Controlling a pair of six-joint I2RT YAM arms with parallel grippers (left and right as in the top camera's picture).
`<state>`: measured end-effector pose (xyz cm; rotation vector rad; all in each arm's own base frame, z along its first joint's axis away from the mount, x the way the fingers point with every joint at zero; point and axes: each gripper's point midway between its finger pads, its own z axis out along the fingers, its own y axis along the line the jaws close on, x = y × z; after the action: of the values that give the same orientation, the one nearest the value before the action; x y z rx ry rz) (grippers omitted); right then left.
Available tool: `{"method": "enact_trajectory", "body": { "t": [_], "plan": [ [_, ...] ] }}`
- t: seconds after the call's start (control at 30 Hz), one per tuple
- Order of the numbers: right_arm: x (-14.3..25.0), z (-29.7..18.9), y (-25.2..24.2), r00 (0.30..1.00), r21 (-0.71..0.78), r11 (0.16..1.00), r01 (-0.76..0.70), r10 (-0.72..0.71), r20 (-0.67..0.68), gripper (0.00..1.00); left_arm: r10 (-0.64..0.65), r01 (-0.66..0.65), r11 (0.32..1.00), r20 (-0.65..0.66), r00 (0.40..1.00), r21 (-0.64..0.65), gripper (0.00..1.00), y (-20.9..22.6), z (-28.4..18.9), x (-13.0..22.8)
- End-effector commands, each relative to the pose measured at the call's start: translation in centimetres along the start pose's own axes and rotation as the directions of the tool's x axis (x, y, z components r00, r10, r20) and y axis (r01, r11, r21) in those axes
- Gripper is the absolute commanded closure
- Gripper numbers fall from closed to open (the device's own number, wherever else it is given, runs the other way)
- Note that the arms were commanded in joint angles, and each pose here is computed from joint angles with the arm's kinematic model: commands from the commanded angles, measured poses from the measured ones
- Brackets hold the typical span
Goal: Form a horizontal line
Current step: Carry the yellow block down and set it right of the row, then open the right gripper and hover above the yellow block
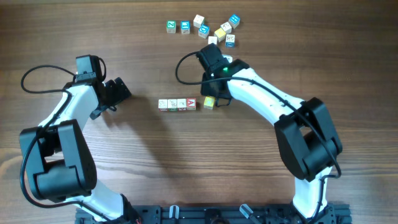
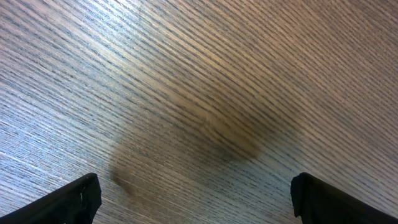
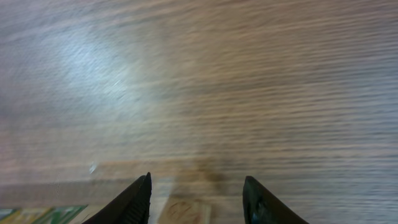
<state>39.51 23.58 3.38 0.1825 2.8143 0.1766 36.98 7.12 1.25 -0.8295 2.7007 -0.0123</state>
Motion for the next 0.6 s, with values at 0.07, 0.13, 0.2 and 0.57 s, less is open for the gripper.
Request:
{"method": "enact_trajectory", "body": {
  "t": [0.07,0.13,0.2,0.57],
  "plan": [
    [0.7,0.8,-3.3,0.993,0.077,0.994,-0.081,0.087,-0.076,0.60,-0.008,0.008,1.000,-0.004,1.000,-0.009,0.00,0.3,0.2,0.1],
    [2.1,0.7,-3.9,0.987,0.097,0.992,-0.075,0.088,-0.137,0.66,-0.008,0.008,1.000,-0.004,1.000,-0.010,0.00,0.3,0.2,0.1],
    [2.9,0.5,-4.4,0.982,0.117,0.991,-0.068,0.087,-0.168,0.70,-0.008,0.008,1.000,-0.004,1.000,-0.009,0.00,0.3,0.2,0.1],
    [3.9,0.4,-2.0,0.970,-0.026,1.000,-0.002,-0.004,-0.241,0.94,-0.008,0.008,1.000,-0.004,1.000,-0.010,0.00,0.3,0.2,0.1]
  ]
}}
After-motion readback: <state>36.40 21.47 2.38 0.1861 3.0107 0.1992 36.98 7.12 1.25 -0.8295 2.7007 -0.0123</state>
